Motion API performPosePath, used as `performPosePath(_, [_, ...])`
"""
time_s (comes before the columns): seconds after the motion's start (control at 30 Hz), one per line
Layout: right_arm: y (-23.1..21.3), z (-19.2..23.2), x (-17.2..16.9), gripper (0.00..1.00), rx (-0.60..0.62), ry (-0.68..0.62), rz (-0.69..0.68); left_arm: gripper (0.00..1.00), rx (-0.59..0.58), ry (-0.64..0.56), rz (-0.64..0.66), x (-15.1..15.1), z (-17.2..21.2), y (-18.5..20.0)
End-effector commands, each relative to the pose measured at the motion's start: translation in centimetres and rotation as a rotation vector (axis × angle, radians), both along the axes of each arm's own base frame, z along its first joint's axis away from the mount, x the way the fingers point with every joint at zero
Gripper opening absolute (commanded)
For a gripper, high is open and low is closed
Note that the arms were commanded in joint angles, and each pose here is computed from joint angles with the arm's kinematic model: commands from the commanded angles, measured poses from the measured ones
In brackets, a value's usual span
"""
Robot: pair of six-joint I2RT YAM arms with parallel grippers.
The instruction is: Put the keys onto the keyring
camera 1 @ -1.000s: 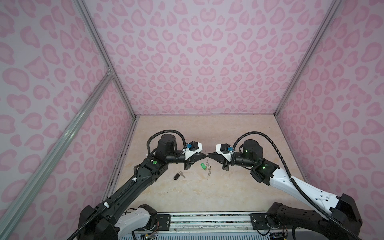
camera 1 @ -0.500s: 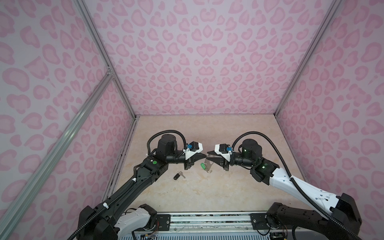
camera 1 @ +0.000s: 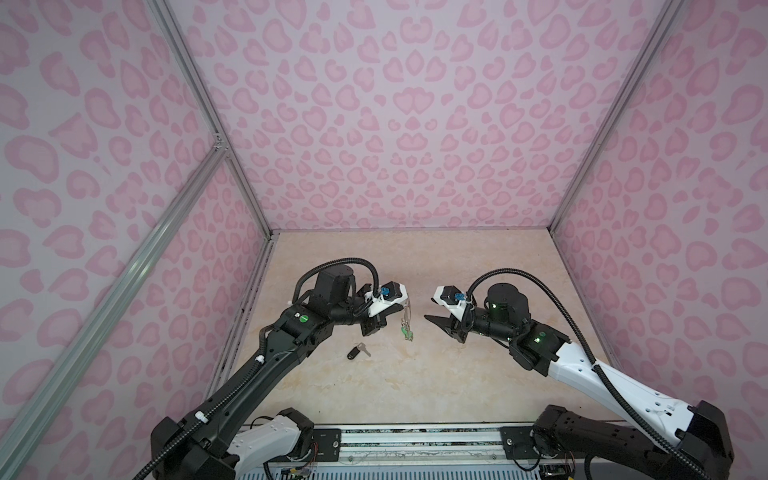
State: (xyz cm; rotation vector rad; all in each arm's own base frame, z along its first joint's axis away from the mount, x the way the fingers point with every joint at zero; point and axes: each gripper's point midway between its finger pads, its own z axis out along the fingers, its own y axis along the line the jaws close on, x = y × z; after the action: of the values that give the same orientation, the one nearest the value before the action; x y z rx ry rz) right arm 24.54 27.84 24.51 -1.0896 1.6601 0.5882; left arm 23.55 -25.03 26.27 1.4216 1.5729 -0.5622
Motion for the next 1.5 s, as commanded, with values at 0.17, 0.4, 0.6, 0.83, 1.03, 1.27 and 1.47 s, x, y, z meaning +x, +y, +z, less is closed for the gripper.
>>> performPosePath(0.17, [-3.2, -6.9, 2.7, 0.51, -0.191, 0.333, -0.344, 0.04, -0.008, 0.083, 0.145, 0.1, -0.9, 3.2])
performPosePath(0.4, [-1.3, -11.9, 2.1, 0.5, -0.379, 0.51, -0.267, 0.04, -0.051, 0.144, 0.229, 0.1, -1.7, 5.1])
performPosePath(0.6, [-0.1, -14.5, 2.2, 0.48, -0.461, 0.576, -0.249, 0.04, -0.088, 0.176, 0.272, 0.1, -1.6, 5.9])
performPosePath(0.83, [1.1, -17.2, 1.0, 0.48, -0.521, 0.644, -0.265, 0.03, -0.066, 0.195, 0.278, 0.0, -2.8, 6.1])
performPosePath(1.03, [1.5, -18.8, 1.7, 0.48, -0.52, 0.686, -0.345, 0.03, -0.065, 0.184, 0.293, -0.3, -2.8, 6.4])
performPosePath(1.27, [1.6, -20.3, 1.1, 0.46, -0.536, 0.714, -0.398, 0.03, -0.057, 0.201, 0.29, -0.6, -4.1, 6.5])
performPosePath(1.47, [2.0, -20.6, 1.5, 0.42, -0.543, 0.708, -0.397, 0.04, -0.05, 0.194, 0.296, -0.5, -3.9, 6.6])
